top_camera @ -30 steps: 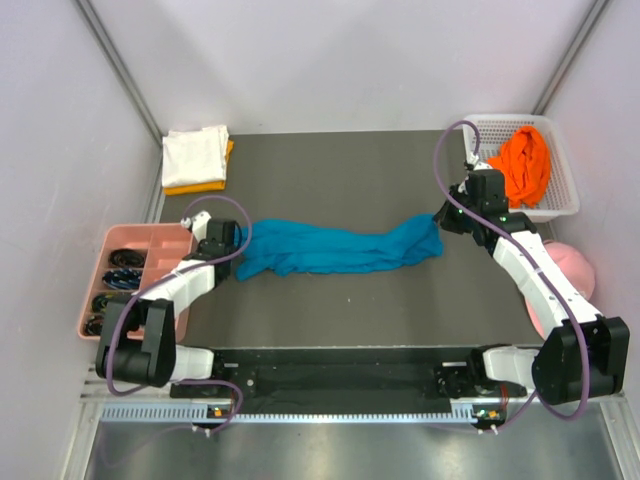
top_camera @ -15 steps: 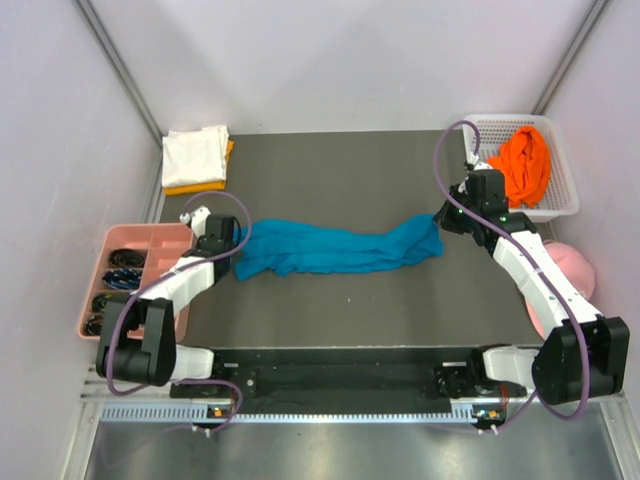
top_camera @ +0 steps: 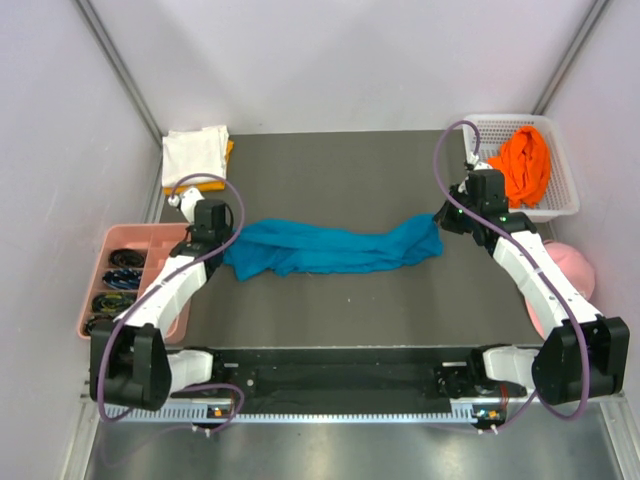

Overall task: Fold and stack the t-shirts
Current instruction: Flatten out the tshirt

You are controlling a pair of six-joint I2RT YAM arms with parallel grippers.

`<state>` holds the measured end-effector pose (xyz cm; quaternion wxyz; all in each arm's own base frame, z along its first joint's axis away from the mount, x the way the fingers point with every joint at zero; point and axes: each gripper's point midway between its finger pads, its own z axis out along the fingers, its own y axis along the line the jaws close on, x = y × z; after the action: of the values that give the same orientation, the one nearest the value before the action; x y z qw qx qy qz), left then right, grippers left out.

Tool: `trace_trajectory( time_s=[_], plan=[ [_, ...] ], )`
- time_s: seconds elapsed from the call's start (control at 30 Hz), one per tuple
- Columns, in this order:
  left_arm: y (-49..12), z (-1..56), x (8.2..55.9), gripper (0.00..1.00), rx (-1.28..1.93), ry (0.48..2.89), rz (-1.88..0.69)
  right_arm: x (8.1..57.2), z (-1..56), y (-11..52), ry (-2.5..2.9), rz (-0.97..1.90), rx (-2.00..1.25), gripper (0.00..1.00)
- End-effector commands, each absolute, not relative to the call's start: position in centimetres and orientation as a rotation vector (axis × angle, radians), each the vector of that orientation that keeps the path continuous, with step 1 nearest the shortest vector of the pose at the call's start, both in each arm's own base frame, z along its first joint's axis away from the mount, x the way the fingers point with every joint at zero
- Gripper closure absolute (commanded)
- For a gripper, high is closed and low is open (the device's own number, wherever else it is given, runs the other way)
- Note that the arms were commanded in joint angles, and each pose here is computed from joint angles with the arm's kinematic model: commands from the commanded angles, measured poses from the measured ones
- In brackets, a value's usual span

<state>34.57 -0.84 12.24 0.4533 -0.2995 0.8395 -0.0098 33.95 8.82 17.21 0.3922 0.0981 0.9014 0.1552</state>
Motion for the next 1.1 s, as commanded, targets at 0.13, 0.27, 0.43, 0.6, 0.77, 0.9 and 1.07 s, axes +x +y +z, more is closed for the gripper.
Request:
trace_trajectory(
  time_s=[0.13,0.27,0.43,0.6,0.77,0.9,1.07],
  plan=[
    [-0.8,7.1,35.2,1.00,-0.758,2.132,0.010,34.4,17.7,9.0,2.263,0.401,0.231,1.00],
    [-1.1,6.3,35.7,1.00,-0.772,2.149,-0.002,34.4,17.4,9.1,2.274,0.403,0.228,1.00],
    [-0.9,7.5,35.9,0.79,-0.762,2.124,0.002,34.4,17.1,9.1,2.278,0.403,0.231,1.00],
    [-0.6,8.6,35.5,0.58,-0.755,2.103,0.014,34.4,17.1,9.3,2.279,0.417,0.228,1.00],
    [-0.3,8.5,35.1,0.53,-0.761,2.097,0.024,34.5,17.1,9.3,2.280,0.415,0.227,1.00],
    [-0.4,7.6,35.1,0.53,-0.763,2.116,0.026,34.4,17.2,9.2,2.280,0.412,0.224,1.00],
    [-0.9,6.9,35.1,0.54,-0.767,2.138,0.004,34.4,17.1,9.2,2.281,0.408,0.226,1.00]
  ],
)
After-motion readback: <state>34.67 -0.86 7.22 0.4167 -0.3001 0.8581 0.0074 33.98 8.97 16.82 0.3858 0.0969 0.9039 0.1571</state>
